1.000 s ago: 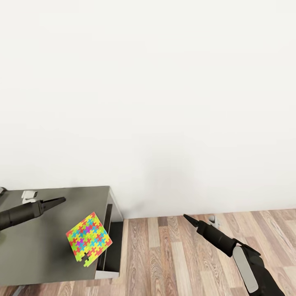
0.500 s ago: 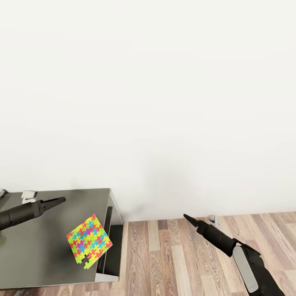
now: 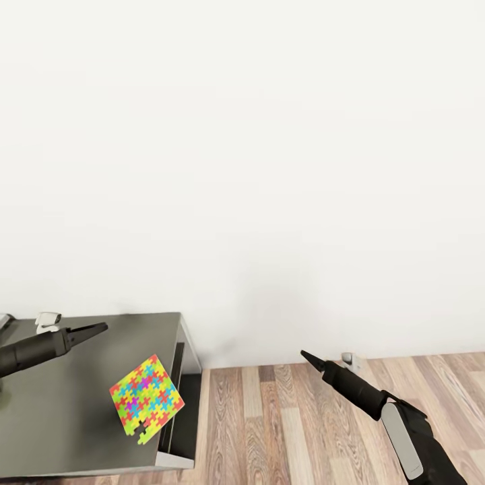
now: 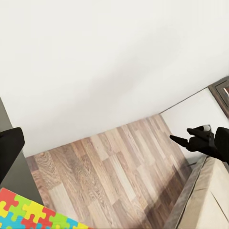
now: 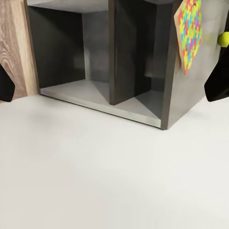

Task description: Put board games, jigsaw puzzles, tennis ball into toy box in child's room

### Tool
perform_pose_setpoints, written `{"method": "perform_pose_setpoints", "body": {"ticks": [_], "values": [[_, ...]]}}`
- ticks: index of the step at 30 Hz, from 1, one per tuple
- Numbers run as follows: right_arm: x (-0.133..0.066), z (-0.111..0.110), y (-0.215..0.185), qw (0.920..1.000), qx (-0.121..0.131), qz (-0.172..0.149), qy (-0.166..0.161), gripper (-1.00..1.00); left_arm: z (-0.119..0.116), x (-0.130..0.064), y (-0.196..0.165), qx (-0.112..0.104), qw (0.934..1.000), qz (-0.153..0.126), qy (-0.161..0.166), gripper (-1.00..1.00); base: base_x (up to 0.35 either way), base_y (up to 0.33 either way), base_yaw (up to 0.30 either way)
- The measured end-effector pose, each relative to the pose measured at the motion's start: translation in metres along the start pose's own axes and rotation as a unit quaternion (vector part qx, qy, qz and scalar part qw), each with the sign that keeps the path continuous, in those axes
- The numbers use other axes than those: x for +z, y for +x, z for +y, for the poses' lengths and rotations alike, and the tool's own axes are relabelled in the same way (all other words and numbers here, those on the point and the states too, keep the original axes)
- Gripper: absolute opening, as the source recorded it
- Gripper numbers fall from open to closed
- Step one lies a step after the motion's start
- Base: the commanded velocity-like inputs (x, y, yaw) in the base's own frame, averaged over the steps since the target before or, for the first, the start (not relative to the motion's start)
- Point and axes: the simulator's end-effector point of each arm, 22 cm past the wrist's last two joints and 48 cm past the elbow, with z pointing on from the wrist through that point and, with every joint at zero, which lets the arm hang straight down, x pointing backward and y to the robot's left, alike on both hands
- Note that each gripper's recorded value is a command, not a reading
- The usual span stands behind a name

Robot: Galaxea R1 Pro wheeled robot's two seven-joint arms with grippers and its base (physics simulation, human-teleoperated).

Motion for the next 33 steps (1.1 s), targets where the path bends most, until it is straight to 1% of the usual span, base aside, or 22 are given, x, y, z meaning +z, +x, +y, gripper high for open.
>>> {"method": "perform_pose_setpoints", "body": {"ticks": [33], "values": [[-0.007, 0.022, -0.017, 0.9996, -0.016, -0.017, -0.015, 1.00, -0.021, -0.008, -0.017, 0.021, 0.9996, -0.016, 0.009, 1.00, 0.000, 0.000, 0.000]]}}
